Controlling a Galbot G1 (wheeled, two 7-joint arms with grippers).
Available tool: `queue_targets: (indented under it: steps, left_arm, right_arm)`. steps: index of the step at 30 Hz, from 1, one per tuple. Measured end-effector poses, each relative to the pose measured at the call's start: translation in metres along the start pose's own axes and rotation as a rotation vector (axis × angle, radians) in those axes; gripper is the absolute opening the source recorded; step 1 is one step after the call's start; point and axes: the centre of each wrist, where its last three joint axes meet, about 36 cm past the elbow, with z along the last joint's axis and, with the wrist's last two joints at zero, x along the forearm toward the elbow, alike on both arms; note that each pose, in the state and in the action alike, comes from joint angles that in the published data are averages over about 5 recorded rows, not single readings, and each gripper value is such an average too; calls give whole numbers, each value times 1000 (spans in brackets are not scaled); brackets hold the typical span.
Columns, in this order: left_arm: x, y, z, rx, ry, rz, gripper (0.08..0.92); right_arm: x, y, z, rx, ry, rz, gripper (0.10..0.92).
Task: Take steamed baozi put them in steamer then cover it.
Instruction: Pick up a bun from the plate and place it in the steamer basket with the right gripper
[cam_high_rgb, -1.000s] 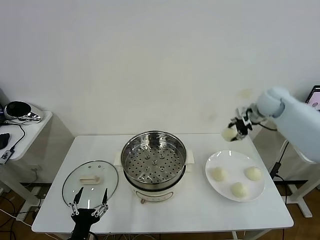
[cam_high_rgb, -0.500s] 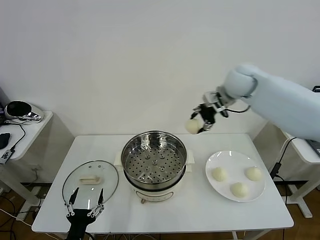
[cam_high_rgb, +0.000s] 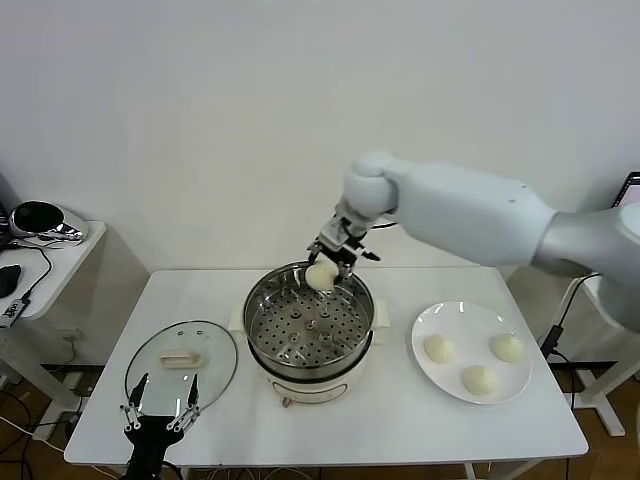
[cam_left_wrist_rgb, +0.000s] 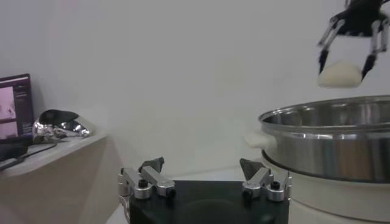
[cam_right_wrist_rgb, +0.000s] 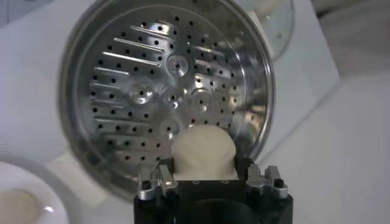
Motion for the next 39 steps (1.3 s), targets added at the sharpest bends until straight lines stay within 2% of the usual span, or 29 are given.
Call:
queue_targets:
  steps: [18,25,27,31,39]
  left_arm:
    - [2,4,-3,-7,-10,-14,823]
    - [3,1,-3,0,-11,-18,823]
    - [4,0,-3,1,-11,-20,823]
    - [5,0,-5,4,-13,-21,823]
    - [8,-1,-12,4,-17,-17,823]
  right_arm:
    - [-66,-15,-2,227,8,-33,630]
    - [-70,-11,3,264,16,-43,766]
    - [-69,-9,5,265,16,-45,804]
    - [-56,-7,9,235,12,-33,821]
    - [13,10,16,-15,35,12,823]
